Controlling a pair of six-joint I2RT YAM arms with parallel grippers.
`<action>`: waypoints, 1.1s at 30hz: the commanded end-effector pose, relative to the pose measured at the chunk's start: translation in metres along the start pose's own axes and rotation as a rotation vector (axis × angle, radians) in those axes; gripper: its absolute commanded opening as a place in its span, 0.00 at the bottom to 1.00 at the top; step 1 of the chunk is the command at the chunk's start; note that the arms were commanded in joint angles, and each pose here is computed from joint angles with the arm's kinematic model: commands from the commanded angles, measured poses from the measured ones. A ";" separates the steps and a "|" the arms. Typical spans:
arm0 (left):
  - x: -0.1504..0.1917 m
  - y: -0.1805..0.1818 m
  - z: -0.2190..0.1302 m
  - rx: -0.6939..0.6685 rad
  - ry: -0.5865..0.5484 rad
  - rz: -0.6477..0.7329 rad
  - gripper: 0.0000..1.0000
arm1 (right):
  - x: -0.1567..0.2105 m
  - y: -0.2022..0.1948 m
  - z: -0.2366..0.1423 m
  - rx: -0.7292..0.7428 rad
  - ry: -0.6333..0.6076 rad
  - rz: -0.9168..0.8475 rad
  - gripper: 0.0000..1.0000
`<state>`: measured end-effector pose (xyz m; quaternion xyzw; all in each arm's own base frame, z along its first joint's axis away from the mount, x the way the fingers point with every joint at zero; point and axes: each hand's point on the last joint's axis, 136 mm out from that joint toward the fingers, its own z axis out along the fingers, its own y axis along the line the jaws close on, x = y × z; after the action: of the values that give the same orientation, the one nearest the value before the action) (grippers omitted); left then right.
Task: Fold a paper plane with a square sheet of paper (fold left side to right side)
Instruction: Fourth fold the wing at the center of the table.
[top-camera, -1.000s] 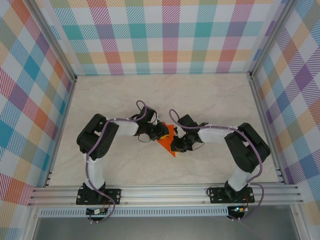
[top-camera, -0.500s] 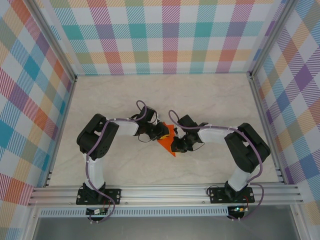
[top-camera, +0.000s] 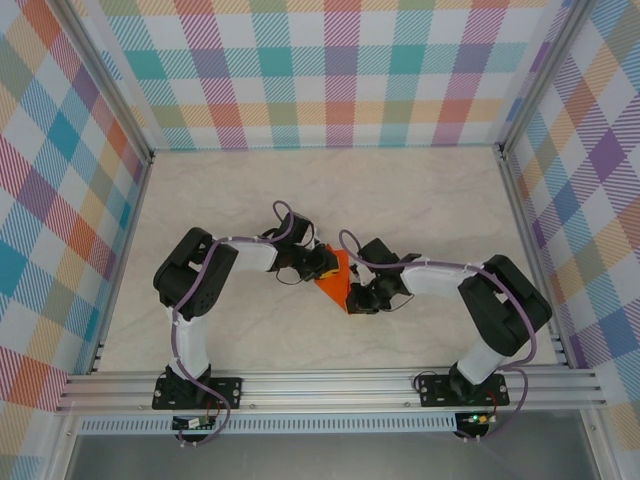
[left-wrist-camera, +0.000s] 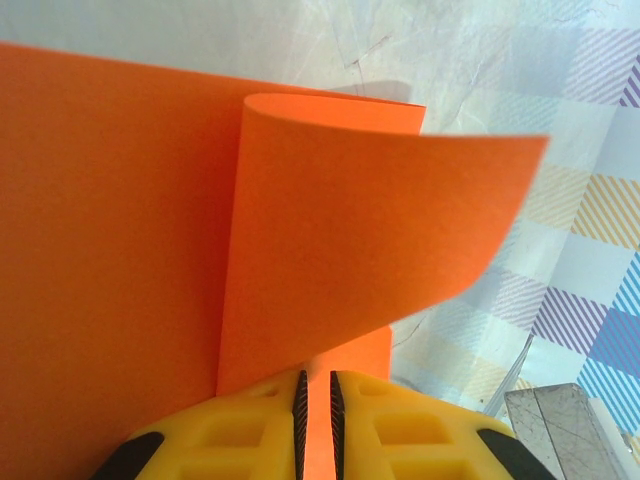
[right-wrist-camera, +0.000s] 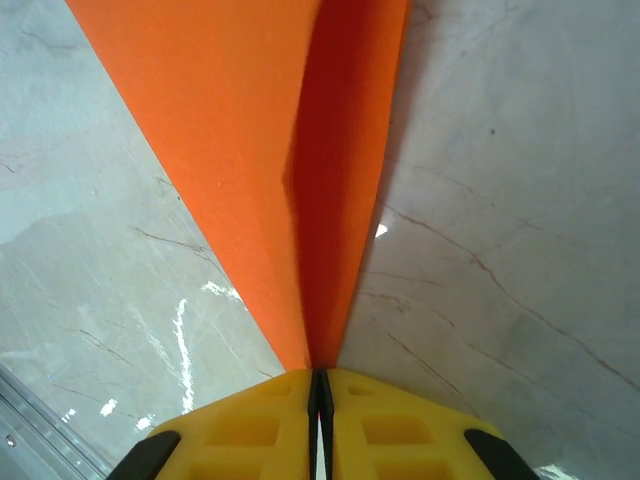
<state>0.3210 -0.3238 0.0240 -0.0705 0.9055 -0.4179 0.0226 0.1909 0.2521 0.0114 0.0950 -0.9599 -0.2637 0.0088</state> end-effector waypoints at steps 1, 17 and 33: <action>0.010 0.042 0.011 -0.134 0.024 -0.055 0.17 | 0.048 -0.030 -0.001 0.122 0.146 0.058 0.12; 0.011 0.038 0.011 -0.124 0.021 -0.052 0.17 | -0.028 0.050 -0.027 -0.085 -0.045 -0.036 0.14; 0.011 0.037 0.011 -0.121 0.026 -0.052 0.17 | -0.036 0.019 -0.002 0.081 0.001 -0.018 0.13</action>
<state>0.3209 -0.3240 0.0240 -0.0704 0.9055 -0.4178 0.0224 0.2276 0.2819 0.0299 0.0945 -0.9633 -0.2514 -0.0035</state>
